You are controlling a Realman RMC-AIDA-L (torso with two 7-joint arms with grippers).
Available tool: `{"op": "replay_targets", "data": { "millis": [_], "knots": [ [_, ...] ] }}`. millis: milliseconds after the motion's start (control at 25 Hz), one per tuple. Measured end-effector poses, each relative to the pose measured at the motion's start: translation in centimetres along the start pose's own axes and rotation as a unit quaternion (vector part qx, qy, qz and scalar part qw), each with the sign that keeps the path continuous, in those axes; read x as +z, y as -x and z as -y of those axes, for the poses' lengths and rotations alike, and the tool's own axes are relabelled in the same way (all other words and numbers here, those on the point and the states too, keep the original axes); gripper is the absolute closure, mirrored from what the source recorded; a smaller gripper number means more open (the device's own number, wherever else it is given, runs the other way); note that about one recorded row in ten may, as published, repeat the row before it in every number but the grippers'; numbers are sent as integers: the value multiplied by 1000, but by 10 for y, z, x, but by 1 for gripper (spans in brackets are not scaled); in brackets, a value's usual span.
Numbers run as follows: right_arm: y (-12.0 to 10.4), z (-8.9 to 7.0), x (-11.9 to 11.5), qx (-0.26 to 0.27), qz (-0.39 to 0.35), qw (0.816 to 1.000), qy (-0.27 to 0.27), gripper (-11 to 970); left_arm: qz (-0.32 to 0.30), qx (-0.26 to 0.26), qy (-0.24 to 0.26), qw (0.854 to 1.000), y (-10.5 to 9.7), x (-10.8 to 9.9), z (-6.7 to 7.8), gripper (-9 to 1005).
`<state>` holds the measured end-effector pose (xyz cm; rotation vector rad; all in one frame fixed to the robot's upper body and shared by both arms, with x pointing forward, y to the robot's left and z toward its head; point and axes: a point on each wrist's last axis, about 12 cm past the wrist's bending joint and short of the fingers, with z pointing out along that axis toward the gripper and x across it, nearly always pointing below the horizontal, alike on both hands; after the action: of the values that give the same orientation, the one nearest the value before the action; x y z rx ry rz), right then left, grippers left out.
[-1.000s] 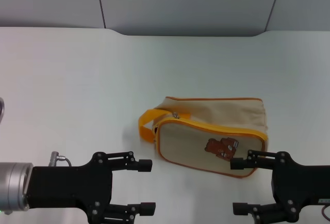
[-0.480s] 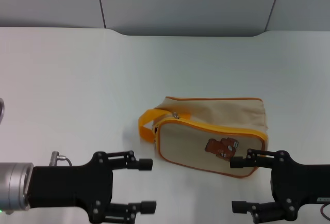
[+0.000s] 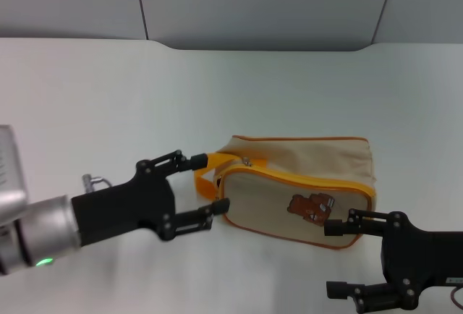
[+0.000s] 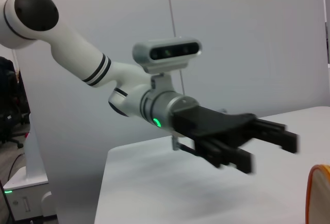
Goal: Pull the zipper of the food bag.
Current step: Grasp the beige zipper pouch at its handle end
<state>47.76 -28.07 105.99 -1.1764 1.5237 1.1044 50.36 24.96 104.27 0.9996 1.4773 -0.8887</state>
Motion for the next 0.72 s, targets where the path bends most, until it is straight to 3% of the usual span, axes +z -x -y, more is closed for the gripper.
{"op": "replay_targets", "data": {
  "millis": [240,720],
  "knots": [
    [-1,-1,-1,2,0,1000,-1,129,-63,-1,37,997,-9,30,-16,247],
    [-1,-1,-1,2,1,1000,-3,128,-68,14,19,997,-8,34,-14,262]
  ]
}}
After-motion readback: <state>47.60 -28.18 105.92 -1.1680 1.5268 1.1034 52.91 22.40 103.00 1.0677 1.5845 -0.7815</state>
